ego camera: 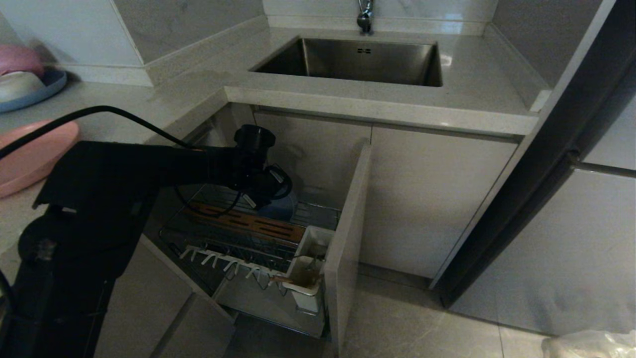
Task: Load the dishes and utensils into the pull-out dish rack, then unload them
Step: Take the bowl out of the cupboard
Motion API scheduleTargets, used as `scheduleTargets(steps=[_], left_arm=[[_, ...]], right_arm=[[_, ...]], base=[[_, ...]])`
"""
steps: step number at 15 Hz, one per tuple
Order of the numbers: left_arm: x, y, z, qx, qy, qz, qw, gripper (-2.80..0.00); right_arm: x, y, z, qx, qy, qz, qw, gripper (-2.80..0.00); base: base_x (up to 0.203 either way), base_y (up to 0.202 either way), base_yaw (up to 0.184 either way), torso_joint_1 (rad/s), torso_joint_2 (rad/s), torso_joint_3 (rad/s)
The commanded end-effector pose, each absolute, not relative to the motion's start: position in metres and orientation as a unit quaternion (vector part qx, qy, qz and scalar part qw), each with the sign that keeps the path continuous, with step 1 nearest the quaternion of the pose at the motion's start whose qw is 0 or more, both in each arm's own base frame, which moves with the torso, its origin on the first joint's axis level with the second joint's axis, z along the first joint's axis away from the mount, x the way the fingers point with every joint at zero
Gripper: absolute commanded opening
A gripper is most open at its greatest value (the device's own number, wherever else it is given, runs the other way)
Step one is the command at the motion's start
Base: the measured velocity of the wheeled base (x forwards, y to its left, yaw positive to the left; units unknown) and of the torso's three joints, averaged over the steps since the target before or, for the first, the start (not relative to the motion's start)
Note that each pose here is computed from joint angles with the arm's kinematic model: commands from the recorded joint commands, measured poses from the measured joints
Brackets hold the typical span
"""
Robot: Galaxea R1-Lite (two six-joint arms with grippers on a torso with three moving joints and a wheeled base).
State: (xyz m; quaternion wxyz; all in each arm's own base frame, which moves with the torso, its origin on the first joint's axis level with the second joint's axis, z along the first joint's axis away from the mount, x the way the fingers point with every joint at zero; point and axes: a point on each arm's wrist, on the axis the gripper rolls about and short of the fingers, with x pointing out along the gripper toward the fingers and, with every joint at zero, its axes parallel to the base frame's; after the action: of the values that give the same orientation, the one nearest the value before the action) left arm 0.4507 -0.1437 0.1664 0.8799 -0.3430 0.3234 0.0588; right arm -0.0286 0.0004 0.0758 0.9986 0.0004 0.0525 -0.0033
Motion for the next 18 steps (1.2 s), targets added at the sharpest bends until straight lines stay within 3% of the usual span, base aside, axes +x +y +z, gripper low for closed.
scheduleTargets(steps=[1, 12, 18], left_arm=[[0.450, -0.143, 0.168, -0.345, 0.323, 0.060, 0.879, -2.80], [0.442, -0.145, 0.179, -0.347, 0.322, 0.056, 0.879, -2.80], [0.423, -0.152, 0.209, -0.351, 0.313, 0.038, 0.882, -2.80]], right_arm=[[-0.029, 0.000, 0.076, 0.000, 0.053, -0.003, 0.999, -2.80], [-0.029, 0.000, 0.076, 0.000, 0.053, -0.003, 0.999, -2.80], [-0.029, 0.000, 0.076, 0.000, 0.053, -0.003, 0.999, -2.80]], base=[[0.000, 0.000, 0.000, 0.000, 0.00, 0.000], [0.000, 0.000, 0.000, 0.000, 0.00, 0.000], [0.000, 0.000, 0.000, 0.000, 0.00, 0.000]])
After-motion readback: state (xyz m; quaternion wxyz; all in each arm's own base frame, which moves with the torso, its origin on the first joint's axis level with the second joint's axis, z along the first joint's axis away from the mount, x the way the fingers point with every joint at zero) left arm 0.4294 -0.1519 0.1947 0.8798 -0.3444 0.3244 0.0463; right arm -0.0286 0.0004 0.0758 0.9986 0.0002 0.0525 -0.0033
